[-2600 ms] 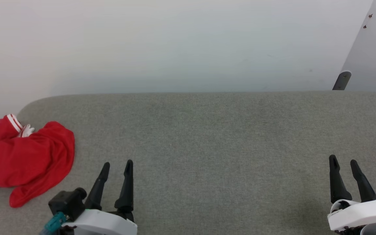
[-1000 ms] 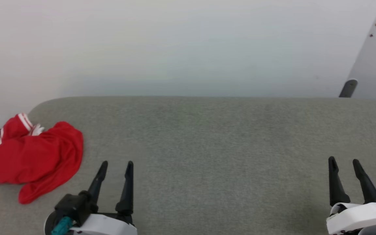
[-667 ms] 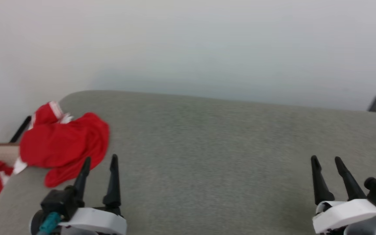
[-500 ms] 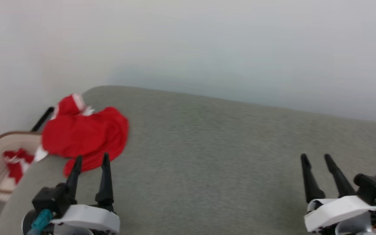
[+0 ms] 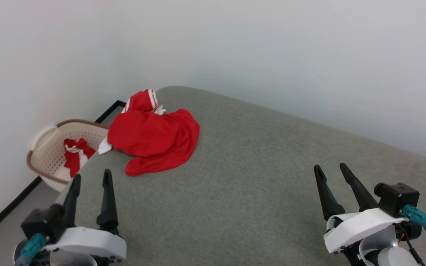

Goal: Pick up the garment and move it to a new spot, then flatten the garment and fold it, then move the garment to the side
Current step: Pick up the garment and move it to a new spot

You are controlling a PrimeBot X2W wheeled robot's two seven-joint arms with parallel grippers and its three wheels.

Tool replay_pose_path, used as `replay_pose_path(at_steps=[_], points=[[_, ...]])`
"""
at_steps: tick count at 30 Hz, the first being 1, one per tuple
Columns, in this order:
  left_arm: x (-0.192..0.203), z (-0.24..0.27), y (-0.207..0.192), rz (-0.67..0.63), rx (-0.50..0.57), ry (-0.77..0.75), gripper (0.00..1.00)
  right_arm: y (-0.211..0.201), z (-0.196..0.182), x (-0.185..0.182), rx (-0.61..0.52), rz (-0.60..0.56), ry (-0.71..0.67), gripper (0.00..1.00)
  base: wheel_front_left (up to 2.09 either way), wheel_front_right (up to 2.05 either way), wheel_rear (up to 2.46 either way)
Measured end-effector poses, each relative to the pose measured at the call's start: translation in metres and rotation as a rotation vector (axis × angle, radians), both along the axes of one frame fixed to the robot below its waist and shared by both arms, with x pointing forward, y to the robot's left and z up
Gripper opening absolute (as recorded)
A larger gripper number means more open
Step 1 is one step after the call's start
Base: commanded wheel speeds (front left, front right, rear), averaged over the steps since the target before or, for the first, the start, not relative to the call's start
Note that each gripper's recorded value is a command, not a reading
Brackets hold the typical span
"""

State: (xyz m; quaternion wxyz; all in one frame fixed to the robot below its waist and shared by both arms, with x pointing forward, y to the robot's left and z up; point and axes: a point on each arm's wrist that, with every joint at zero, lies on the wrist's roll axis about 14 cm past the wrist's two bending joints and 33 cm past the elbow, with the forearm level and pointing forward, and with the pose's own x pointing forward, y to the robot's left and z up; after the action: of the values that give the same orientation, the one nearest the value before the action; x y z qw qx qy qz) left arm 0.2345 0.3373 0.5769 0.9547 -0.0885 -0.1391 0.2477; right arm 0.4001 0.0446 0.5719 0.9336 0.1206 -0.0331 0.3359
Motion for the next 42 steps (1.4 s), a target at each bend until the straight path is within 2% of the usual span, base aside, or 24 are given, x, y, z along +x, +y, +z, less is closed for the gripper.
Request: replay_pose_path(at_steps=[4,11,16,23,29,34,42], points=[[0.003,-0.002,0.004,-0.014,-0.004,0.045,1.0,0.006,-0.008,0.003,-0.005,0.013,0.02,1.0,0.0,0.0,0.0],[0.038,0.024,0.011,-0.121,0.045,0.106,1.0,-0.002,-0.021,0.008,-0.042,-0.007,0.044,1.0,0.0,0.0,0.0],[0.068,0.048,0.028,-0.161,0.04,0.146,1.0,0.002,-0.005,0.021,-0.056,-0.003,-0.001,1.0,0.0,0.0,0.0],[0.125,0.051,0.054,-0.177,-0.08,0.269,1.0,-0.007,-0.002,0.053,-0.056,-0.023,-0.017,1.0,0.0,0.0,0.0],[0.182,0.007,0.062,-0.208,-0.183,0.489,1.0,-0.028,-0.026,0.084,-0.056,-0.067,0.025,1.0,0.0,0.0,0.0],[0.223,-0.058,0.049,-0.253,-0.347,0.696,1.0,-0.051,-0.054,0.106,-0.061,-0.12,0.073,1.0,0.0,0.0,0.0],[0.254,-0.154,0.037,-0.222,-0.471,0.973,1.0,-0.087,-0.106,0.124,-0.098,-0.196,0.166,1.0,0.0,0.0,0.0]])
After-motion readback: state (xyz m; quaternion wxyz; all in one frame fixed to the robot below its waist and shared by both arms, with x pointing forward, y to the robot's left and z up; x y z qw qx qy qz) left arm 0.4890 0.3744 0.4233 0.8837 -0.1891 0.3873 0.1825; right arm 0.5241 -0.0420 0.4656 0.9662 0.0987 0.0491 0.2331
